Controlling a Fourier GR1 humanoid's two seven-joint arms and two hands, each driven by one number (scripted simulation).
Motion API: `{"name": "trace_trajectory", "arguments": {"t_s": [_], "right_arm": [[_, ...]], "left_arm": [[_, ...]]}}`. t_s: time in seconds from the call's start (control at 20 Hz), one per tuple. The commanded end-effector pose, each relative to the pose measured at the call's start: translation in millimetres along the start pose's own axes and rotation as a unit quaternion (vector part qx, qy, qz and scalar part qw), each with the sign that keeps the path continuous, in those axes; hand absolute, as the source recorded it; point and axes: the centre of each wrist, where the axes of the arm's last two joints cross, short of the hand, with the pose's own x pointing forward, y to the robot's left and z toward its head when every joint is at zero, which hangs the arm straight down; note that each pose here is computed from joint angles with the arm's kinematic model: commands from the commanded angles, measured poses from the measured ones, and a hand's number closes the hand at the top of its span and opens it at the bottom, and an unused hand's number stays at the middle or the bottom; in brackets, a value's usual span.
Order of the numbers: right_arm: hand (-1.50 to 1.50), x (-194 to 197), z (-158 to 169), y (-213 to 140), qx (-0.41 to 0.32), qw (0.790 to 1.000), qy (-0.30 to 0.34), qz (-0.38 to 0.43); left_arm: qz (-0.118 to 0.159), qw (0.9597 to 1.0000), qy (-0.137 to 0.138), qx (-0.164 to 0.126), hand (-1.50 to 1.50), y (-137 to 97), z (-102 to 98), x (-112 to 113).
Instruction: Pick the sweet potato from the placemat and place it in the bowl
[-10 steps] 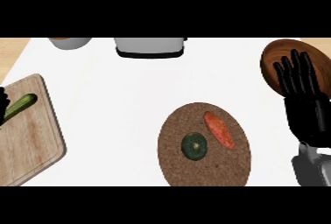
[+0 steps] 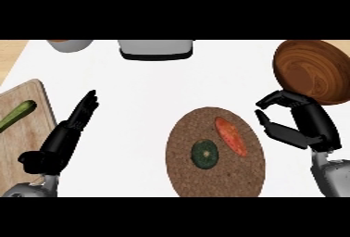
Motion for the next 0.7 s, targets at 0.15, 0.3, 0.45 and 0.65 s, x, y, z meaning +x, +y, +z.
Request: {"name": "trace_trajectory", "arguments": {"t_s": [0.15,0.3,0.45,0.65], "right_arm": [[-1.5,-40,-8,44,0.063,0.995,0.017,0.068],[-1.5,-21,-26,26,0.118,0.977,0.027,0.175],[-1.5,0,-47,25,0.15,0.955,0.059,0.251],[-1.5,29,-63,2,0.221,0.888,0.131,0.382]], "left_arm": [[0.051,0.995,0.007,-0.086,0.0,-57,-18,10],[0.061,0.9949,0.004,-0.08,0.0,-59,-18,6],[0.048,0.9954,0.008,-0.083,0.0,-49,-28,12],[0.045,0.995,0.008,-0.088,0.0,-63,-28,13]]}}
